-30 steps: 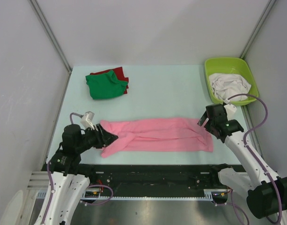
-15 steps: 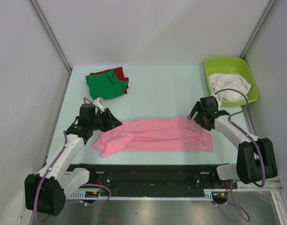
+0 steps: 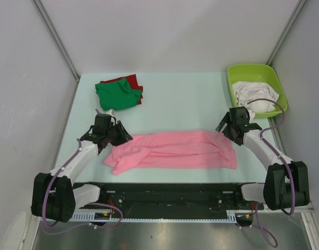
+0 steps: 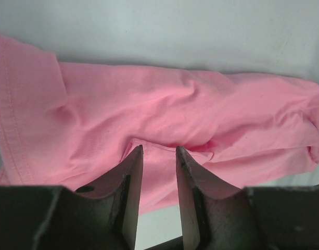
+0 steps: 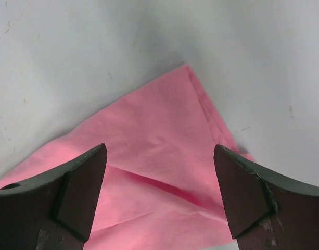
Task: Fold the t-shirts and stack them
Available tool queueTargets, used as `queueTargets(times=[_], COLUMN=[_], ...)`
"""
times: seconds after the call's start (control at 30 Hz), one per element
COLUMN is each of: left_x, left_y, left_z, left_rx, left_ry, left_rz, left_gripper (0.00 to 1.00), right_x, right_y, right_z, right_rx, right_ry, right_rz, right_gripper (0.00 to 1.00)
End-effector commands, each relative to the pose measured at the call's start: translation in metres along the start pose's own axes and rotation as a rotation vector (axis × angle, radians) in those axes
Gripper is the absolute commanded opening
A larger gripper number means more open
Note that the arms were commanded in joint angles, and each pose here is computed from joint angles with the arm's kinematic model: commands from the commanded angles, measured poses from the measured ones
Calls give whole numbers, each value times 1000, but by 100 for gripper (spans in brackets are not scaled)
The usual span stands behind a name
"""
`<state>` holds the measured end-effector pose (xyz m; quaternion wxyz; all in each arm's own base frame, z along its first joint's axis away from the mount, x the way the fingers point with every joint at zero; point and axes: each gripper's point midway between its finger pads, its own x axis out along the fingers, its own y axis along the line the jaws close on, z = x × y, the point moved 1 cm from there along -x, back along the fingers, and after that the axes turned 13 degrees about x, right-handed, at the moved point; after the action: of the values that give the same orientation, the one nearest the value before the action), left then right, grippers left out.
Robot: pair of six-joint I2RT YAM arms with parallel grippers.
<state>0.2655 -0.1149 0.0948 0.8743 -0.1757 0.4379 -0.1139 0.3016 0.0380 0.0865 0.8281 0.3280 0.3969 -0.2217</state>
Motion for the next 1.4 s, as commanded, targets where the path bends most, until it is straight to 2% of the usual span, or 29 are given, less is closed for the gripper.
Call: queueTargets(times=[0.0, 0.07, 0.17, 0.47, 0.83, 0.97, 1.07, 1.13, 1.27, 1.33, 1.37], left_x=[-1, -1, -3, -5, -4, -4, -4, -3, -3, -3, -4], left_y=[-3, -5, -6, -6, -5, -5, -3, -3, -2, -1, -2], left_z=[18, 18, 20, 18, 17, 17, 17, 15, 14, 14, 14], left_rx=[-1, -8, -7, 12, 21, 18, 21, 18, 24, 25, 25], left_ry=[-65, -71, -79, -87, -76, -79, -78, -75, -72, -72, -71], left_rz=[13, 4, -5, -11, -8, -6, 1, 1, 5, 9, 7], left_gripper=[36, 35, 34, 29, 27, 27, 27, 27, 27, 27, 27], right_x=[-5, -1, 7, 26, 49, 52, 53, 56, 60, 62, 62], right_y=[-21, -20, -19, -10, -21, -18, -17, -18, -20, -20, -19], right_z=[19, 20, 18, 25, 14, 13, 14, 12, 9, 8, 9], right_rx=[-1, 7, 8, 35, 30, 28, 29, 25, 26, 27, 28], right_ry=[-68, -59, -42, -53, 2, 5, 5, 10, 19, 23, 22], right_rz=[-90, -88, -82, -52, -100, -90, -84, -89, -99, -100, -95], right_gripper=[88, 88, 81, 53, 43, 33, 20, 20, 11, 0, 0])
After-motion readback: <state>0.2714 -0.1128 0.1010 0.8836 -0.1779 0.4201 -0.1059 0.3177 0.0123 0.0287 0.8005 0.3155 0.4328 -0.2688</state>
